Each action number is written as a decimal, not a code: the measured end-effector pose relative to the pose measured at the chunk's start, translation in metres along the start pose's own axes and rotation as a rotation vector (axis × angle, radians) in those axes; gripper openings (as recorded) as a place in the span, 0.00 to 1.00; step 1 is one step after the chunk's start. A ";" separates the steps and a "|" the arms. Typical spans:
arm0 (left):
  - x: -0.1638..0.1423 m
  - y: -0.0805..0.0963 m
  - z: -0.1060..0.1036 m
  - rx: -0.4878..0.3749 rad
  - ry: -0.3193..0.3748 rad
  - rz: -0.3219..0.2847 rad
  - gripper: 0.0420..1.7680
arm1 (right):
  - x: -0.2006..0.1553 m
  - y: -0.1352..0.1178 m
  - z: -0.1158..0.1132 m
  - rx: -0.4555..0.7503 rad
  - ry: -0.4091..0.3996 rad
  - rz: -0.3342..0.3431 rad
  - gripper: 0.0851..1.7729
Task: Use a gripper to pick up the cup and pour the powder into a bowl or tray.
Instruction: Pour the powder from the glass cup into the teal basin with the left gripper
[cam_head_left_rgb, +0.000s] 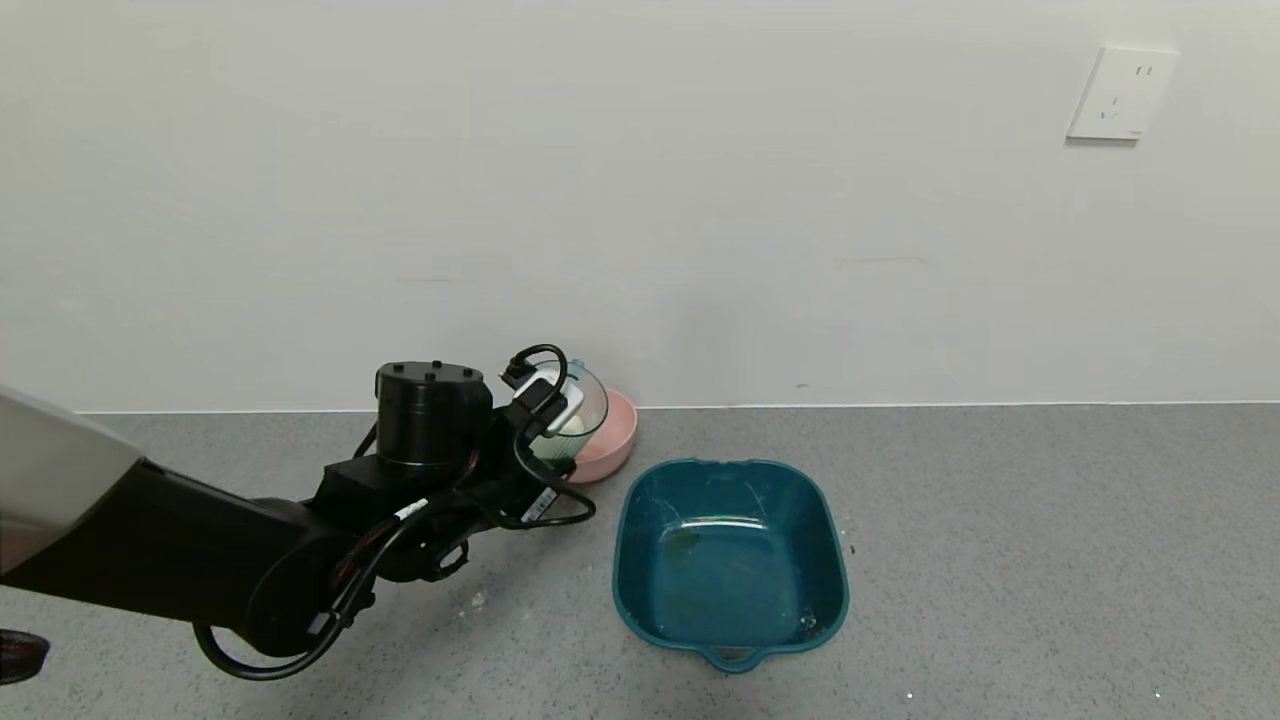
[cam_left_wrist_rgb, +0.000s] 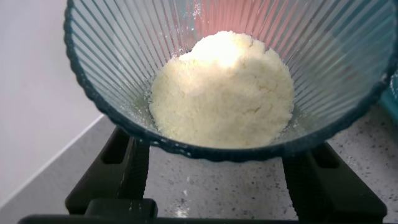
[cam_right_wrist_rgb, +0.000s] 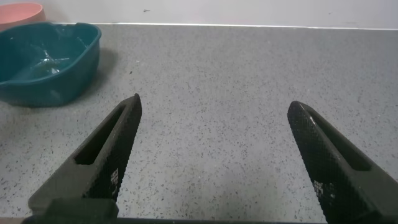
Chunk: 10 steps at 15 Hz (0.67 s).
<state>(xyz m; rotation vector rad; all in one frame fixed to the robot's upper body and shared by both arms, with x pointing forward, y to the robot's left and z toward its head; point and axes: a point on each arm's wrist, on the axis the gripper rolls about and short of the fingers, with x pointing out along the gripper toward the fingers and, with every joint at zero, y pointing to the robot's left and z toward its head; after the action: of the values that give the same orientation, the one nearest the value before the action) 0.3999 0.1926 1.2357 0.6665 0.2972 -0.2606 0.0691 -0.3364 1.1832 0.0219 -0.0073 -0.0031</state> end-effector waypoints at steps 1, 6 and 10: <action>0.000 -0.002 0.004 0.035 -0.008 0.007 0.70 | 0.000 0.000 0.000 0.000 0.000 0.000 0.96; 0.002 -0.006 0.024 0.252 -0.027 0.016 0.70 | 0.000 0.000 0.000 0.000 0.000 0.000 0.96; 0.004 -0.008 0.031 0.479 0.016 0.090 0.69 | 0.000 0.000 0.000 0.000 0.000 0.000 0.96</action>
<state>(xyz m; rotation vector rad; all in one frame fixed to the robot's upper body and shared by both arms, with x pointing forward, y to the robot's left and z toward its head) 0.4071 0.1660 1.2532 1.1522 0.2202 -0.2419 0.0691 -0.3364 1.1832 0.0219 -0.0073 -0.0031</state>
